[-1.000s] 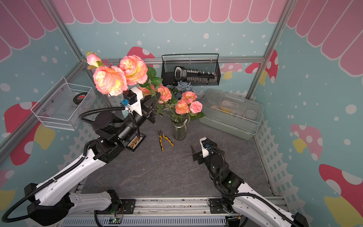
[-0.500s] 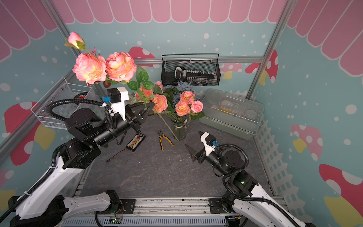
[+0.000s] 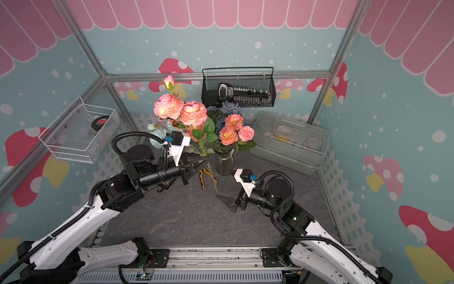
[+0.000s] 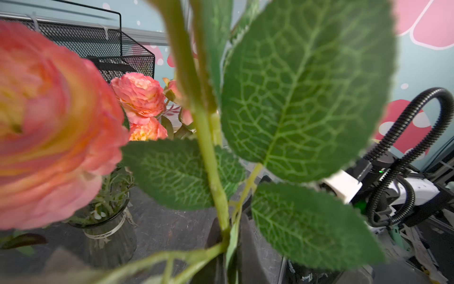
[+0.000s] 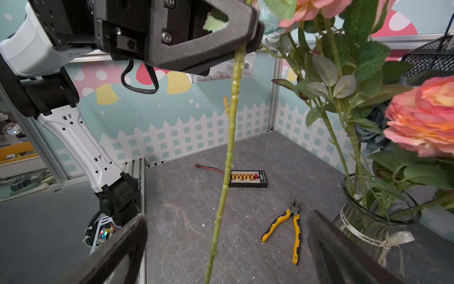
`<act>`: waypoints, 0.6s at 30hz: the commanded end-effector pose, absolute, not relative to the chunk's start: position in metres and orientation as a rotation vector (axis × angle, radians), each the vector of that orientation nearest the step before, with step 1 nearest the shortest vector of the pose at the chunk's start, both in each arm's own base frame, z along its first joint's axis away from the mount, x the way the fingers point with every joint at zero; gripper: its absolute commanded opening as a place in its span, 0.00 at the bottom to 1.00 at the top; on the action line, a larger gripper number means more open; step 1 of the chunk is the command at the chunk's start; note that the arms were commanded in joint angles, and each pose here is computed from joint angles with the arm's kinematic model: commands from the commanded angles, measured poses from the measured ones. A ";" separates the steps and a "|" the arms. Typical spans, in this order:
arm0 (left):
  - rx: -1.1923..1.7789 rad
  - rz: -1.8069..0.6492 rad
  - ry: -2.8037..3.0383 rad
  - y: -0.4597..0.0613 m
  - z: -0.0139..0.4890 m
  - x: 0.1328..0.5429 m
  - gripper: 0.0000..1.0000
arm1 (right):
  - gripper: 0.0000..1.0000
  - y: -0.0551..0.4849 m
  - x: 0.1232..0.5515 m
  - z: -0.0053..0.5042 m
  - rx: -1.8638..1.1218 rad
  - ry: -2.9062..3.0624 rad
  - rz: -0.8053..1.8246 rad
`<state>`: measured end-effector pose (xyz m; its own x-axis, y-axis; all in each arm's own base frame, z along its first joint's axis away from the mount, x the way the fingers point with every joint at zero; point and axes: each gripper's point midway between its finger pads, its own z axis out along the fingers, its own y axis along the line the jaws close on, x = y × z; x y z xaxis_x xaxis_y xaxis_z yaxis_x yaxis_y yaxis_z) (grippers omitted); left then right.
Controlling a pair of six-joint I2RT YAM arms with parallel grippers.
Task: Pick out pink flowers from the vase
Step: Place the flower at the center of the board.
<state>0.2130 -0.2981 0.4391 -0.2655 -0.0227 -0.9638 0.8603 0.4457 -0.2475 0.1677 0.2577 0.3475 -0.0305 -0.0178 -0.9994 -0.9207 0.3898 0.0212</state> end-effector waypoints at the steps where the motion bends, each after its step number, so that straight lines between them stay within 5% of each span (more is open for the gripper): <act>1: 0.745 -1.132 1.551 -0.299 0.454 0.199 0.00 | 0.97 0.263 0.163 0.361 -0.928 1.358 0.958; 8: 0.768 -1.186 1.547 -0.309 0.449 0.197 0.00 | 0.79 0.275 0.172 0.355 -0.916 1.394 0.993; 18: 0.787 -1.185 1.559 -0.317 0.441 0.201 0.00 | 0.24 0.271 0.171 0.361 -0.891 1.392 0.999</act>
<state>0.2025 -0.3122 0.4435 -0.2915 -0.0665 -0.9543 0.8943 0.3351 -0.2965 0.1769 0.2749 0.3369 -0.1135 -0.0142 -0.9934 -0.9281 0.3585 0.1009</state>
